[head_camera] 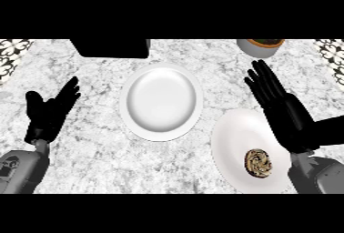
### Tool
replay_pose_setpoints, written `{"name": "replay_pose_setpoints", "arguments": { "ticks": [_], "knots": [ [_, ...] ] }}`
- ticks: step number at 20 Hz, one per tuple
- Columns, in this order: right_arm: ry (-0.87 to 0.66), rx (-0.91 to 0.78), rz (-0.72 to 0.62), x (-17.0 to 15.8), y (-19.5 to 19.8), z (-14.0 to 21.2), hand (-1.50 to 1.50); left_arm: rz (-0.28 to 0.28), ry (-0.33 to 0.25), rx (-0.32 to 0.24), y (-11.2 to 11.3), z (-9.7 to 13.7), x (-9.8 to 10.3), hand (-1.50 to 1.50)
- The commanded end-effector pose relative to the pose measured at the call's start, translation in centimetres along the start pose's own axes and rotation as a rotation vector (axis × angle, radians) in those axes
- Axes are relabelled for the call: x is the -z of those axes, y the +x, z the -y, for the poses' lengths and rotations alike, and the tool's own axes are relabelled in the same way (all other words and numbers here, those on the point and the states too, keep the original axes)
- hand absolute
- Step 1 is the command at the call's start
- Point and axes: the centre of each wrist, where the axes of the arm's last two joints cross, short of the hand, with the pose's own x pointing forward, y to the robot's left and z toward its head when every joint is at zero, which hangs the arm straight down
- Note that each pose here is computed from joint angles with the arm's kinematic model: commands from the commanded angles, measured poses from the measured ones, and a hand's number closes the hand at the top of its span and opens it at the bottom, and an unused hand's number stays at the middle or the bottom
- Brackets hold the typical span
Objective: Pick the cupcake from the plate and place it in the plate
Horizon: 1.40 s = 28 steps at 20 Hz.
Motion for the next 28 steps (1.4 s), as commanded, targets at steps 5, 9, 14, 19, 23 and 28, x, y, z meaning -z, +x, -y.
{"name": "replay_pose_setpoints", "arguments": {
  "ticks": [5, 9, 14, 19, 23, 28],
  "knots": [
    [0.575, 0.083, -0.004, 0.6, -0.5, 1.4, 1.50, 0.085, 0.036, -0.034, 0.5, 1.4, 0.0, 0.00],
    [0.380, -0.255, 0.116, 0.8, -1.6, 8.1, -1.50, 0.083, 0.024, -0.068, 0.8, 3.0, 0.2, 0.00],
    [0.568, -0.034, 0.115, -2.1, -5.8, 13.0, -1.50, 0.072, 0.003, -0.090, 0.9, 4.5, -0.3, 0.00],
    [0.756, -0.259, 0.111, -1.9, -5.6, 14.7, -1.50, 0.062, 0.016, -0.087, -0.6, 3.7, -0.8, 0.00],
    [0.814, -0.370, 0.127, -1.4, -5.4, 15.9, -1.50, 0.058, 0.014, -0.091, -0.7, 2.5, -0.7, 0.00],
    [0.854, -0.466, 0.123, -0.4, -5.2, 16.4, -1.50, 0.067, 0.046, -0.085, -1.3, 2.2, -1.0, 0.00]
  ]
}}
